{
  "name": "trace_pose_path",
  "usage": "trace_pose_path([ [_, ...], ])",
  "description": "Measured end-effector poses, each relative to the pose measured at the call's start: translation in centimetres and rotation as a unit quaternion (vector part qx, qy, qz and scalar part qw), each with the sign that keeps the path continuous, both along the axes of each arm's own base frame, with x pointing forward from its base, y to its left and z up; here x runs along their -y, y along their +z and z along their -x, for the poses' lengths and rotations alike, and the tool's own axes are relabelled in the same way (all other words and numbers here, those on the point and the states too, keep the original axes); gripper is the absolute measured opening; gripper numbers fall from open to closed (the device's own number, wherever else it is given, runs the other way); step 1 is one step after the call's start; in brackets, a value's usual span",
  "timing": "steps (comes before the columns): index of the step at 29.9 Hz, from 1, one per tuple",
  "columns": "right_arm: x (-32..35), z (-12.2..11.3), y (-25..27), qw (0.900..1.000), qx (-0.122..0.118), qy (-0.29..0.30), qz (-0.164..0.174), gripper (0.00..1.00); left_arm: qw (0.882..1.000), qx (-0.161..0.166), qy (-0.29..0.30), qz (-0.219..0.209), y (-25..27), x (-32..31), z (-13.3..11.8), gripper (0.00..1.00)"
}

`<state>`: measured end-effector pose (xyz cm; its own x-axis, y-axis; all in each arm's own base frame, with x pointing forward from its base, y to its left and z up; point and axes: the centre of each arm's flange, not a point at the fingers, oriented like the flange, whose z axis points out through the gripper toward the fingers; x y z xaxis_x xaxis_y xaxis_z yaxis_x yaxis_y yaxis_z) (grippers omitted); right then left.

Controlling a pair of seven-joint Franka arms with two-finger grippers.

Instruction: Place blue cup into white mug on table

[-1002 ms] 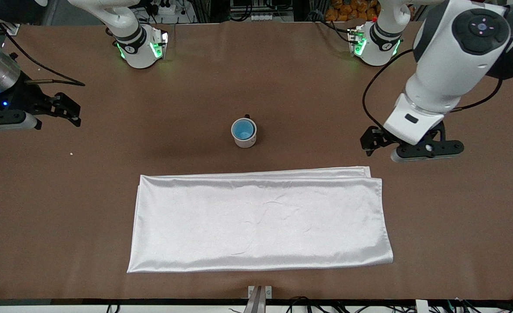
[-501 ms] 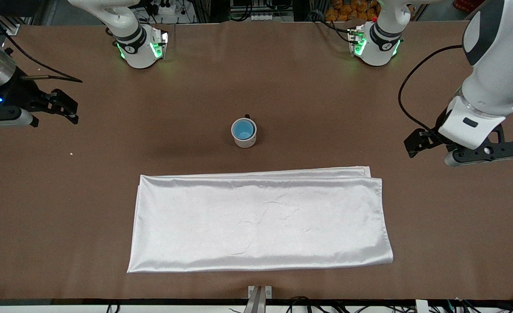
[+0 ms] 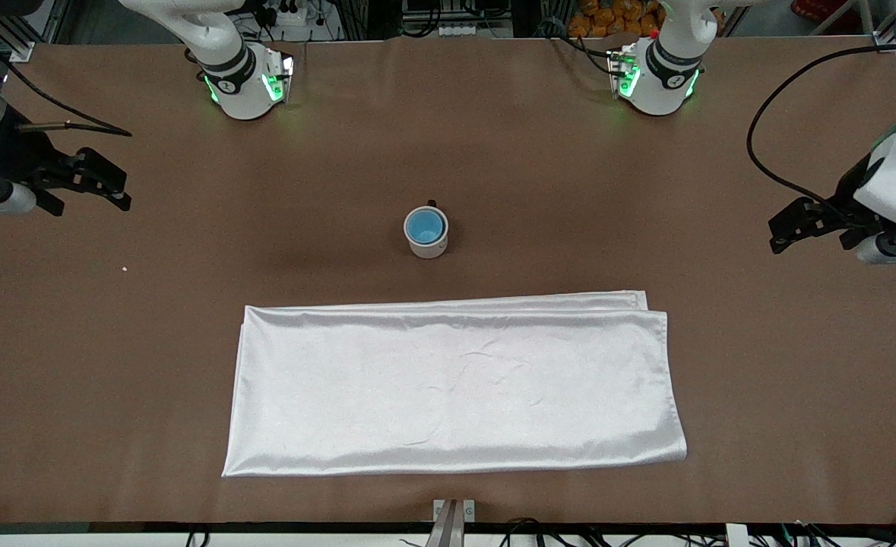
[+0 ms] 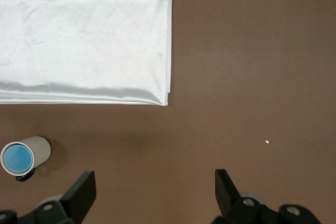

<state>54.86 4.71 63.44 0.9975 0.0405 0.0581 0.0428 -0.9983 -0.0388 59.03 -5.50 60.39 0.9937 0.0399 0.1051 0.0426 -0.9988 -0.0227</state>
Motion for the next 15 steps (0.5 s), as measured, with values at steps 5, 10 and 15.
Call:
trace_pose_path([
  [5, 0.2, 0.3, 0.8, 1.000, -0.004, -0.001, 0.000, 1.00, 1.000, -0.005, 0.002, 0.001, -0.3, -0.6, 0.4, 1.00],
  [10, 0.2, 0.4, 1.1, 1.000, -0.006, -0.001, 0.001, 1.00, 1.000, -0.007, -0.001, 0.000, -0.4, -0.3, 0.9, 1.00],
  [15, 0.3, 0.4, 1.1, 1.000, -0.006, -0.001, 0.005, 1.00, 1.000, -0.011, -0.003, 0.000, -0.3, -0.1, 1.2, 1.00],
])
